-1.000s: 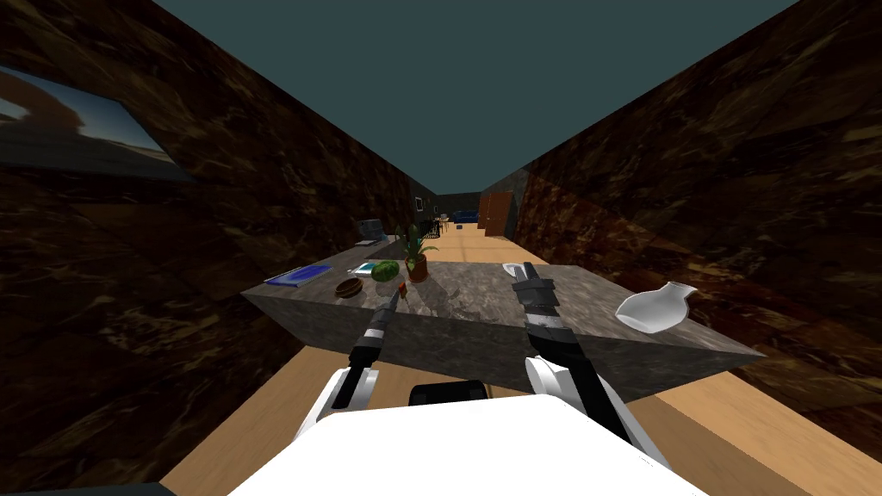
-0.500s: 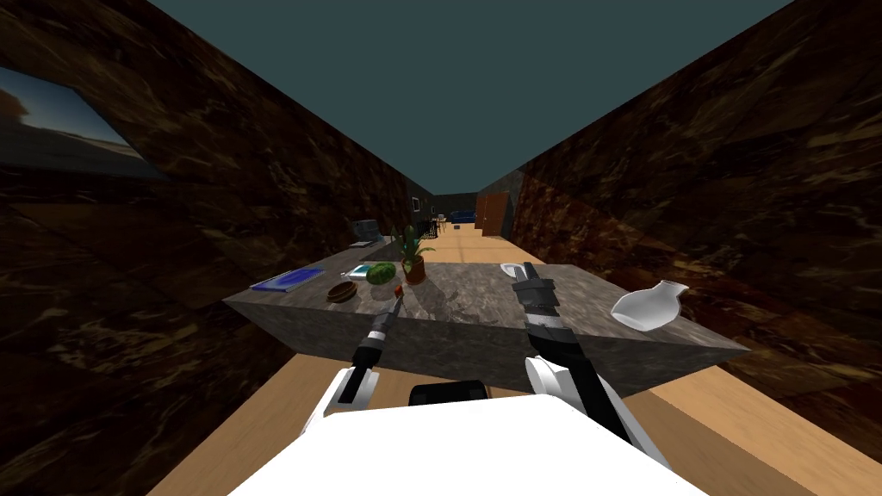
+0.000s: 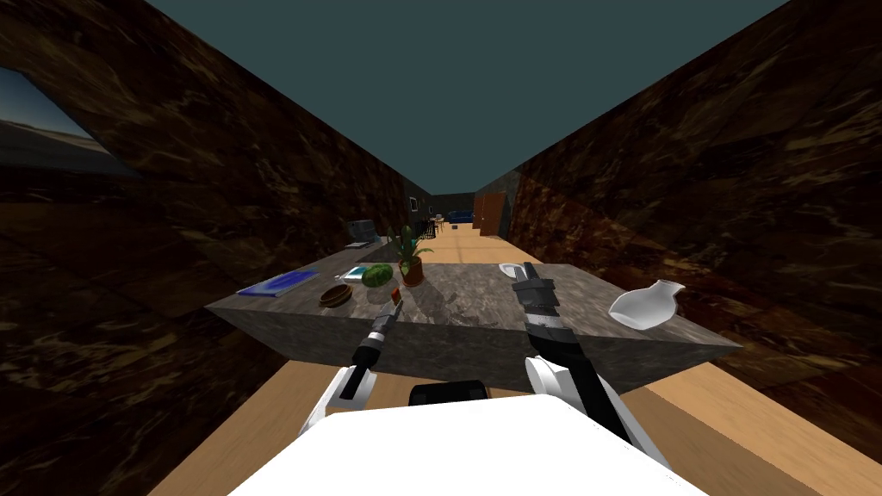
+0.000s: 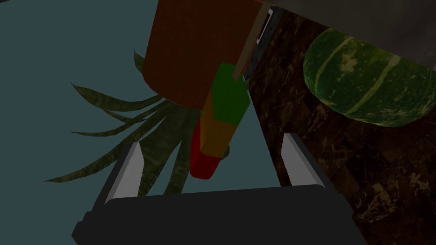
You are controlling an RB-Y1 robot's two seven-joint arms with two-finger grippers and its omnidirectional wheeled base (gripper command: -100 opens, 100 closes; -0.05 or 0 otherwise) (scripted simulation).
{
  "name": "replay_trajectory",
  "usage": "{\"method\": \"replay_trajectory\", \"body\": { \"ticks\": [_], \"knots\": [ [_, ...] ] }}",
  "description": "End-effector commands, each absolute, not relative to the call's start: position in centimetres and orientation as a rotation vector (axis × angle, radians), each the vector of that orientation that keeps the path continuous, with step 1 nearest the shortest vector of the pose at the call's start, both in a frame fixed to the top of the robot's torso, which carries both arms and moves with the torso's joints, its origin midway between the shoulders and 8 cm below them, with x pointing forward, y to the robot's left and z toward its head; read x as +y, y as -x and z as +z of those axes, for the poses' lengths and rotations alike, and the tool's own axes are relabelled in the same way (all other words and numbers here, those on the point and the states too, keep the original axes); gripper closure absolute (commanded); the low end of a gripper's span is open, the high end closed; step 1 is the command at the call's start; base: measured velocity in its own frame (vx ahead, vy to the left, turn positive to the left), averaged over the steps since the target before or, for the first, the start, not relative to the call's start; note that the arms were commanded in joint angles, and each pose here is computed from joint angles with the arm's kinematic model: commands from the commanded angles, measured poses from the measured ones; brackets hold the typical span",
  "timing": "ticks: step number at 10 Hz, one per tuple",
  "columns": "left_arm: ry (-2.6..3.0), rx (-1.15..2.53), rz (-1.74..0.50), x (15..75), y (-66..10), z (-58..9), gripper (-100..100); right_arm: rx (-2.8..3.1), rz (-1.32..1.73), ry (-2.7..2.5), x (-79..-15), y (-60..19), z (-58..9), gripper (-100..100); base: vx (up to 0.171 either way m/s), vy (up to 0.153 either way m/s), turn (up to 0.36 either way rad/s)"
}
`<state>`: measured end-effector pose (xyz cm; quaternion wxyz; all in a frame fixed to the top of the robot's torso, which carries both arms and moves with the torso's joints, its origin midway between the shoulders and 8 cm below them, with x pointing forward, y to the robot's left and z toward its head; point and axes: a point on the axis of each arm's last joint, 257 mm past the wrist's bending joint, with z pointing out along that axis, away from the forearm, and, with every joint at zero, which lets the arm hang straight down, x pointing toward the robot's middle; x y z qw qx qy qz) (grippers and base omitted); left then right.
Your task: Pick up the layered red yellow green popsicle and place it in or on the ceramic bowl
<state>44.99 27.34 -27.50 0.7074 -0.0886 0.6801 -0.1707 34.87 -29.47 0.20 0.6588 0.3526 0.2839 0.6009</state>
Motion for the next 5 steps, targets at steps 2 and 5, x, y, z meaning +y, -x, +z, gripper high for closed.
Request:
{"method": "replay_trajectory", "body": {
  "ticks": [2, 5],
  "knots": [
    [0.152, 1.555, -0.325, 27.8, -45.2, -29.4, -100, 0.643, 1.360, -0.798, -29.5, -34.9, 0.2, 0, 0.026, 0.001, -0.052],
    [0.137, 1.570, -0.307, 28.1, -45.2, -30.0, -100, 0.643, 1.360, -0.798, -29.5, -34.9, 0.2, 0, 0.009, 0.008, -0.029]
  ]
}}
